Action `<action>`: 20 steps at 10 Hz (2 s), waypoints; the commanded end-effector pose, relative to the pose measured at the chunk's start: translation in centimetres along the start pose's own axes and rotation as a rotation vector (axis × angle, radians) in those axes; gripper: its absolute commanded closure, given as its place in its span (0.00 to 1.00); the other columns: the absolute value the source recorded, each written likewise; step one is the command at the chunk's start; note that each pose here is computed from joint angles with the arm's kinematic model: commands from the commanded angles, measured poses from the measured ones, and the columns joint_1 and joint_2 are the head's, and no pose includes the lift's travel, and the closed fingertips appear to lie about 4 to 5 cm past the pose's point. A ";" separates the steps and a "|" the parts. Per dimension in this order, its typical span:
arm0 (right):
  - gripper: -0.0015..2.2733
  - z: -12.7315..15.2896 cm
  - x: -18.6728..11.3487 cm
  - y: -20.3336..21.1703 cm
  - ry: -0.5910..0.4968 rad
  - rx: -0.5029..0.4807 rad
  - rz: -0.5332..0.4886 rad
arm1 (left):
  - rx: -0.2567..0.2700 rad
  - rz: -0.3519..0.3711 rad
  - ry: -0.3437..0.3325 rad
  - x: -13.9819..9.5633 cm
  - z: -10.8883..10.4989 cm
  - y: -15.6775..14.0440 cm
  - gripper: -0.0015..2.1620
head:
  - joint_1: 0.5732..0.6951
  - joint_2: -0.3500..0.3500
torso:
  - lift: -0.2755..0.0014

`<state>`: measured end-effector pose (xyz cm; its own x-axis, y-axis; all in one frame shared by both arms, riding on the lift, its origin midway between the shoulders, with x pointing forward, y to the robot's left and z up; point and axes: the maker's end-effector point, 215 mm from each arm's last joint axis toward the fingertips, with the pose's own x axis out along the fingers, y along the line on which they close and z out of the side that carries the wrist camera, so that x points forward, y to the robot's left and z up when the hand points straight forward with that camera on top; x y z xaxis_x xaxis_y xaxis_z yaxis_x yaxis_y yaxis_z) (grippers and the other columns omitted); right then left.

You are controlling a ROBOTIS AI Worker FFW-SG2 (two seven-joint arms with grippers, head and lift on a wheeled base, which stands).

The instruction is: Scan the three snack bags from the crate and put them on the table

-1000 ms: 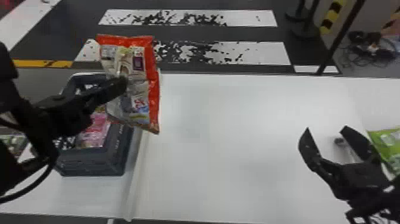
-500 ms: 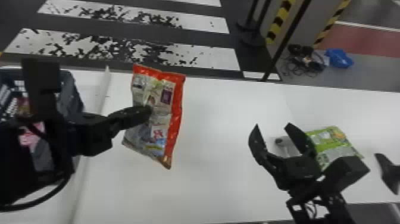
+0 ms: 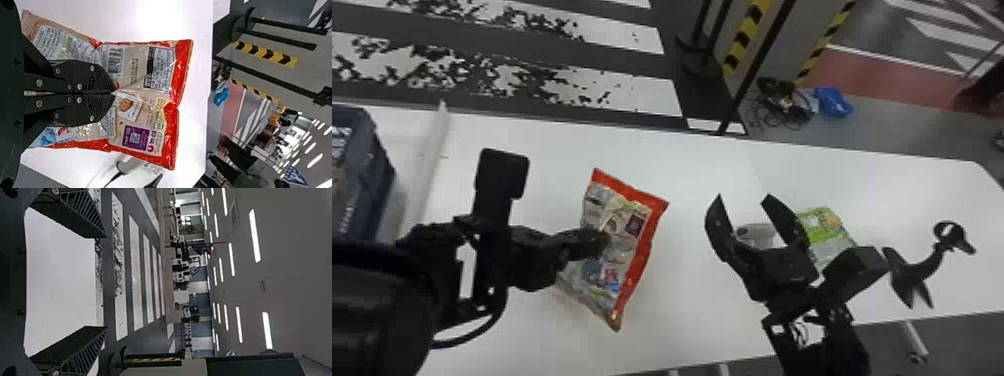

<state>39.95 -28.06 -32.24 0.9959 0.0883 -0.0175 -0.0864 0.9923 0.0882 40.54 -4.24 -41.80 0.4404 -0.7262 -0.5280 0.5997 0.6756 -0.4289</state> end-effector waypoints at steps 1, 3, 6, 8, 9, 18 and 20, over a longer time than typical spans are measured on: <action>0.02 0.4 0.2 0.0 -0.009 0.005 0.000 | 0.013 -0.025 0.051 2.2 -1.9 -1.0 0.98 | 1.00 0.00 | 0.66; 0.02 0.6 0.5 0.2 -0.012 0.008 0.004 | 0.057 -0.072 0.056 4.8 -2.6 -1.7 0.98 | 1.00 0.00 | 0.66; 0.02 0.5 0.7 0.1 -0.010 0.015 0.003 | 0.066 -0.132 0.086 7.0 -3.7 -2.0 0.98 | 1.00 0.00 | 0.66; 0.02 0.6 0.8 -0.1 -0.012 0.020 0.002 | 0.111 -0.108 0.078 8.1 -3.6 -2.6 0.66 | 1.00 0.00 | 0.66; 0.02 0.9 0.8 -0.4 -0.018 0.021 -0.002 | 0.119 -0.102 0.067 7.8 -3.0 -2.5 0.00 | 1.00 0.00 | 0.66; 0.03 0.6 0.4 0.6 -0.012 0.043 0.028 | 0.058 0.130 -0.334 -9.6 7.1 3.2 0.01 | 1.00 0.00 | 0.66; 0.03 0.0 0.2 1.3 0.004 0.056 0.036 | 0.060 0.278 -0.393 -16.2 7.2 6.9 0.02 | 1.00 0.07 | 0.66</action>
<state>40.18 -26.98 -31.92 0.9926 0.1212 -0.0108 -0.1185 0.9830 0.1404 42.61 9.01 -31.68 0.7728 -0.5585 -0.3015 0.4880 0.8266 -0.2803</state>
